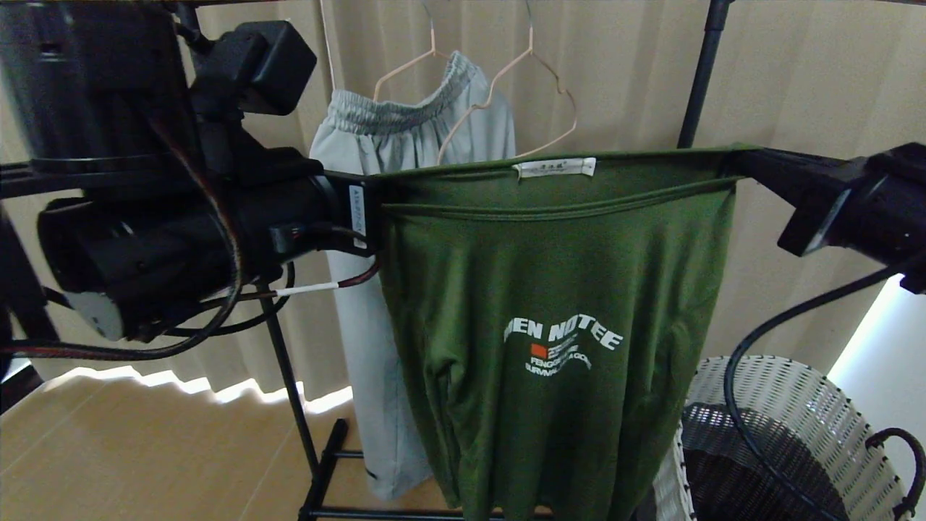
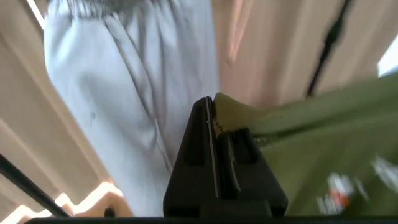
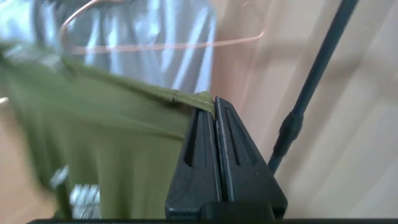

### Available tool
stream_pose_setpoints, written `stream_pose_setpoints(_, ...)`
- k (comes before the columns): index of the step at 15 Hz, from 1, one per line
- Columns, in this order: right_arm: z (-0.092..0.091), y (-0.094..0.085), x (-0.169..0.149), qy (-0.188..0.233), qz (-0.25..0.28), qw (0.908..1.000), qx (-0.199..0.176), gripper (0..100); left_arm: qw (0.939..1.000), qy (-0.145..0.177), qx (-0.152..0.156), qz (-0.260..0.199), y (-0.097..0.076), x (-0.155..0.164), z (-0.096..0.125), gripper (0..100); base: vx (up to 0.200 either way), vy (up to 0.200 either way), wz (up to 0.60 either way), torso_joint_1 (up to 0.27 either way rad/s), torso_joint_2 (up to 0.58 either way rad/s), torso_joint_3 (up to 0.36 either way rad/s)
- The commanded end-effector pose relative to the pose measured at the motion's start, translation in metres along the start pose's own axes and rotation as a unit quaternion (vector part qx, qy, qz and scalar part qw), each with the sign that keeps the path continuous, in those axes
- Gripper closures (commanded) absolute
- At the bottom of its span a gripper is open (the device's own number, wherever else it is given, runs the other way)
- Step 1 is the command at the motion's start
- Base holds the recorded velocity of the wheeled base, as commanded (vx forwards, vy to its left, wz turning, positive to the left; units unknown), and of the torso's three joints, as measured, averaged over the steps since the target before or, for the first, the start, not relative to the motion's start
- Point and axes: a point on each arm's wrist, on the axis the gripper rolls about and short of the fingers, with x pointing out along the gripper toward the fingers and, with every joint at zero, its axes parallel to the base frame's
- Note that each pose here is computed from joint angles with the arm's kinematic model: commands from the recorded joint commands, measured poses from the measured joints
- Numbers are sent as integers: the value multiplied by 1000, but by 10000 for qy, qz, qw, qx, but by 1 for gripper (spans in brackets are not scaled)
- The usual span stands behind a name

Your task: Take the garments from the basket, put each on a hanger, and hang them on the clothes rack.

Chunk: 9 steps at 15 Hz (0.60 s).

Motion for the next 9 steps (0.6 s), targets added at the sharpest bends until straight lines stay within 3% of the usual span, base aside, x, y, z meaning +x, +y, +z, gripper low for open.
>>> stream_pose_setpoints(1, -10, 1, 36, 40, -69, 9999, 105, 100, 9991, -145, 7, -387, 6, -34, 2, 100, 0, 0, 0, 0, 0, 0)
stream_pose_setpoints(4, -10, 2, 59, -274, -68, 9995, 146, 100, 9927, -185, 23, -1188, 7, -55, -4, 100, 0, 0, 0, 0, 0, 0)
stream_pose_setpoints(5, -10, 3, 74, -450, -74, 9987, 206, 100, 9845, -305, 37, -1724, 5, -70, -4, 100, 0, 0, 0, 0, 0, 0)
stream_pose_setpoints(6, -9, 4, 80, -526, -76, 9983, 243, 100, 9797, -326, 48, -1979, 2, -78, -6, 100, 0, 0, 0, 0, 0, 0)
stream_pose_setpoints(9, -11, 5, 82, -511, -65, 9982, 306, 100, 9746, -320, 188, -2208, -3, -87, -12, 100, 0, 0, 0, 0, 0, 0)
